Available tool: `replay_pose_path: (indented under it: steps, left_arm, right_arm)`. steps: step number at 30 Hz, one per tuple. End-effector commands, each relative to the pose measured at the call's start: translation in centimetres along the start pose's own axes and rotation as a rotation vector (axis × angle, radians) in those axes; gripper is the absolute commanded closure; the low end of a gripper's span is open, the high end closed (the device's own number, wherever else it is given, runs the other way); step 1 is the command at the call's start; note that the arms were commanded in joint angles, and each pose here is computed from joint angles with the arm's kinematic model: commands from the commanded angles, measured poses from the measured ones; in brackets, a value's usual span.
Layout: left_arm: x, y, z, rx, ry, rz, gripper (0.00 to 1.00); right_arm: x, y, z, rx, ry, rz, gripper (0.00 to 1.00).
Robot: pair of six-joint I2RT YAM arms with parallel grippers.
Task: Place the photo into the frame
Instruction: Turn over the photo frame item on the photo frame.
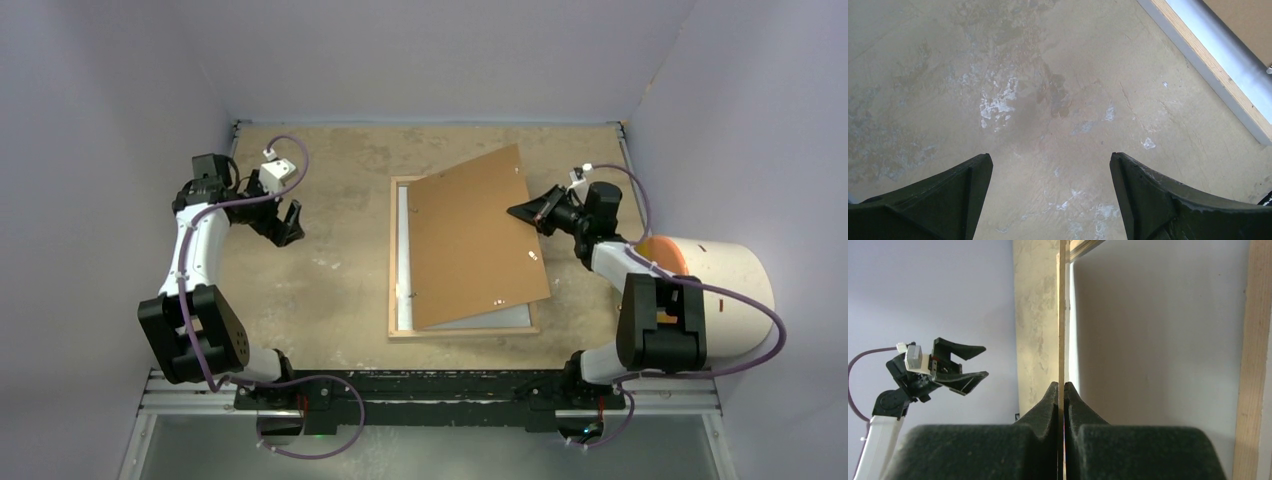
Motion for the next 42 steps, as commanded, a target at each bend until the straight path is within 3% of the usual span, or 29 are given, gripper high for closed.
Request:
replay_pose_path:
  steps: [1,30,42]
  left_arm:
    - [0.0,0.1,-0.2,-0.04,-0.008,-0.018,0.07]
    - [-0.8,-1.1,-0.3,-0.037,-0.033,0.021,0.05]
    - [-1.3,-1.7,-0.5,-0.018,-0.055,0.029,0.02]
  right_arm:
    - [-0.7,0.2,1.7,0.039,0.095,-0.016,1.0]
    - [-3.0,-1.9,-1.1,0.011,0.034,-0.085,1.0]
    - [-5.1,-6.5,-2.3,0.035,-0.026,-0.025,1.0]
Point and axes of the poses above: each gripper's point midway between its finger pads, its own x axis back along the fingers, its own z axis along the line the jaws close on, y = z × x, the point moved 9 cm from there along x, back along the fingers, and after that the axes turned 1 degree about -x, right-handed, at the moved point
